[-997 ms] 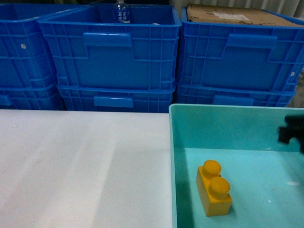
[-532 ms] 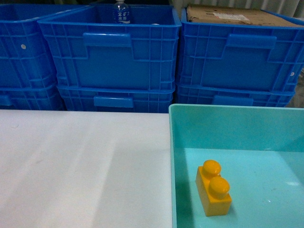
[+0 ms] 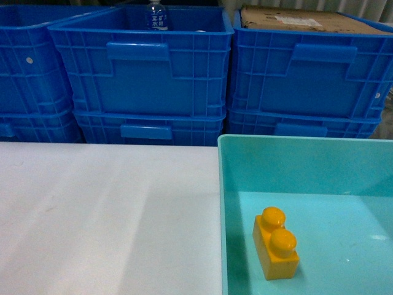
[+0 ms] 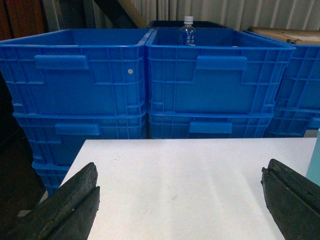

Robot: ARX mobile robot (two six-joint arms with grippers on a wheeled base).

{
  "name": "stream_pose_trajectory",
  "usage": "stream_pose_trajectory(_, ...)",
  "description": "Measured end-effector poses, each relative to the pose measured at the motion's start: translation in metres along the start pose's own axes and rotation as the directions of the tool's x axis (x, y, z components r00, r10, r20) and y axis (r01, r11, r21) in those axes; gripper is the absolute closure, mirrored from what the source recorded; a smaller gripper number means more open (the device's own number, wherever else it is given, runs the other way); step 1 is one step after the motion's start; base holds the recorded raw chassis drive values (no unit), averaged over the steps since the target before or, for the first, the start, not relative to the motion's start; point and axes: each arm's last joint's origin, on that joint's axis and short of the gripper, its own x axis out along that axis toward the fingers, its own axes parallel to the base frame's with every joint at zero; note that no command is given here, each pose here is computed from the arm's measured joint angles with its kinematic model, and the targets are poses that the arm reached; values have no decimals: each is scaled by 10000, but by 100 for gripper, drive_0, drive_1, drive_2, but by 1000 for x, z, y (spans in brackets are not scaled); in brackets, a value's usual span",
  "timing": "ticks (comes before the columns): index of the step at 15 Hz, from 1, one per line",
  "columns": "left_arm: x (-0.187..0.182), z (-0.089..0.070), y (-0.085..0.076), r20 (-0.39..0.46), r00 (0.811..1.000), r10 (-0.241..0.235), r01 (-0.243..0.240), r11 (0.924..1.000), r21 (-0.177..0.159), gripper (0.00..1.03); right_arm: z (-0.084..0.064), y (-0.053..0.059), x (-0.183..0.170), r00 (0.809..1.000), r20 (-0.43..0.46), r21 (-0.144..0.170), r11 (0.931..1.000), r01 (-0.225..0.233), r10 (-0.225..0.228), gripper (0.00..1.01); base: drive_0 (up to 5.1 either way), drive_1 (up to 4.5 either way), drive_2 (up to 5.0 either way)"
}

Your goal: Pick red block from blue box to shelf

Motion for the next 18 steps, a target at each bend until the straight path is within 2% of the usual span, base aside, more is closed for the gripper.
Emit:
stream_pose_trajectory(2,0,0,0,0,10000,0,0,10000,0,5,1,0,0,9998,151,5,9999,117,-117,73,0,0,0)
stream_pose_trajectory(13,0,0,0,0,10000,4,-4,10000,0,5,1,0,0,9998,135,5,9999,113,-113,74,-11,-11,-11)
stream_pose_trajectory(18,0,0,0,0,10000,31,-31,10000,0,5,0,1,0,9999,109,6,10000,90,-90,74,256,-461,-461)
